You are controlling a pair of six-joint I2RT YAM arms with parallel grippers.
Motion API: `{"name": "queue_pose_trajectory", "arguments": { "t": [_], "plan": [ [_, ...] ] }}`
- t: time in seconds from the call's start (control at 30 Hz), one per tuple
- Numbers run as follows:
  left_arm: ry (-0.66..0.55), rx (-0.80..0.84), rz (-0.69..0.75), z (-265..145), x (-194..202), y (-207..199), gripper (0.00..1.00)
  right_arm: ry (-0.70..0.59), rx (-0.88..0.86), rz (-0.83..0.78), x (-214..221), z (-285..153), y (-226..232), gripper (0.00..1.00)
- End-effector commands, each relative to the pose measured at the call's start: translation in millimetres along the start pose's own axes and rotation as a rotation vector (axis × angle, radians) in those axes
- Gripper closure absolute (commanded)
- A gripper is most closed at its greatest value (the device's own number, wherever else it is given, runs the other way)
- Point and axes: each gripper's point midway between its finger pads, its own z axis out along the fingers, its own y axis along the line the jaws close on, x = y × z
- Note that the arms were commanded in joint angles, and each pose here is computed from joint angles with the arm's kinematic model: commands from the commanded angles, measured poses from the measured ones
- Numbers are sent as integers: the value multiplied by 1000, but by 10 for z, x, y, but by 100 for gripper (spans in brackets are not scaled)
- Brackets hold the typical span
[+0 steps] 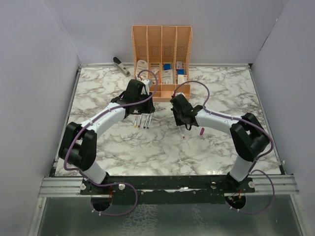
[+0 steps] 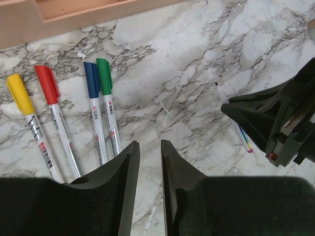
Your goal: Insert the pens into the pen caps
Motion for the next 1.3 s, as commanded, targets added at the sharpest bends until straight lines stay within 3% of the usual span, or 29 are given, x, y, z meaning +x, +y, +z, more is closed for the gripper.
{"name": "queue_pose_trajectory", "arguments": {
  "t": [0.0,0.27,0.4,0.5,0.8,1.27],
  "plan": [
    [-92,124,87,-118,-227,-265,73,-265,90,31,-805,-285,-138,99],
    [-235,438,163,-336,-365,-798,72,-688,7,180,-1507,-1128,-309,99],
    [-269,632,193,-463,-419,-1121,71,-906,-112,273,-1634,-1606,-313,99],
    [-250,739,236,-505,-406,-1329,71,-996,-197,317,-1654,-1877,-281,99],
    [-163,966,343,-591,-246,-1808,69,-1025,-340,344,-1602,-2088,-135,99],
    [-181,924,314,-513,-288,-1824,62,-986,-411,322,-1566,-2120,-5,99]
  ]
}}
